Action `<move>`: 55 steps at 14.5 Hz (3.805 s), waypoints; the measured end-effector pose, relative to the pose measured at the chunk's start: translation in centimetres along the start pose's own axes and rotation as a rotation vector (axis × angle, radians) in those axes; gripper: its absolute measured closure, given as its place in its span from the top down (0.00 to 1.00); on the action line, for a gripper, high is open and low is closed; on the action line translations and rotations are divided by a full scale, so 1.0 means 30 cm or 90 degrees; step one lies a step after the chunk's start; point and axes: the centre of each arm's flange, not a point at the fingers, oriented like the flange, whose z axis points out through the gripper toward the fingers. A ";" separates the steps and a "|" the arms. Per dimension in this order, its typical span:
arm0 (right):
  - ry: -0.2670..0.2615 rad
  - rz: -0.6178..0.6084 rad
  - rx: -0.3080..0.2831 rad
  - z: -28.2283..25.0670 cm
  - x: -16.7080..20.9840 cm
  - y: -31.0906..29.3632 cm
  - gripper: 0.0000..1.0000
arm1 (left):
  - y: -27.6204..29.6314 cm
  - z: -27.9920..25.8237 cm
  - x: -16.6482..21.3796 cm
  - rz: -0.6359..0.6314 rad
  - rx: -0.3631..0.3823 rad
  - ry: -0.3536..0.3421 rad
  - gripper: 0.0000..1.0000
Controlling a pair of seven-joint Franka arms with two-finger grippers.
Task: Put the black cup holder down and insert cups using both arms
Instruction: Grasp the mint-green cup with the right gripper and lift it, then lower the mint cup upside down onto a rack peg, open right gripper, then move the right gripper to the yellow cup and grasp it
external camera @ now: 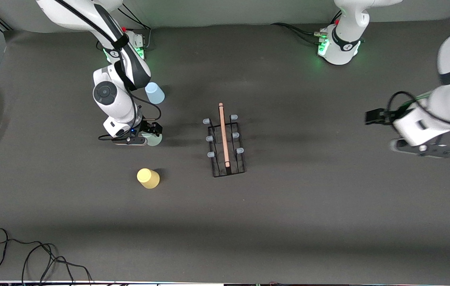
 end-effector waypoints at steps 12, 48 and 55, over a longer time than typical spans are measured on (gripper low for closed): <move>-0.013 0.060 0.057 -0.219 0.016 -0.006 0.67 | -0.087 -0.126 -0.095 -0.025 0.033 0.075 1.00; 0.003 0.224 0.004 -0.489 0.148 -0.677 1.00 | -0.068 -0.164 -0.144 -0.030 0.037 0.098 1.00; 0.018 0.124 0.003 -0.503 0.440 -0.216 1.00 | -0.070 -0.152 -0.134 -0.030 0.040 0.094 1.00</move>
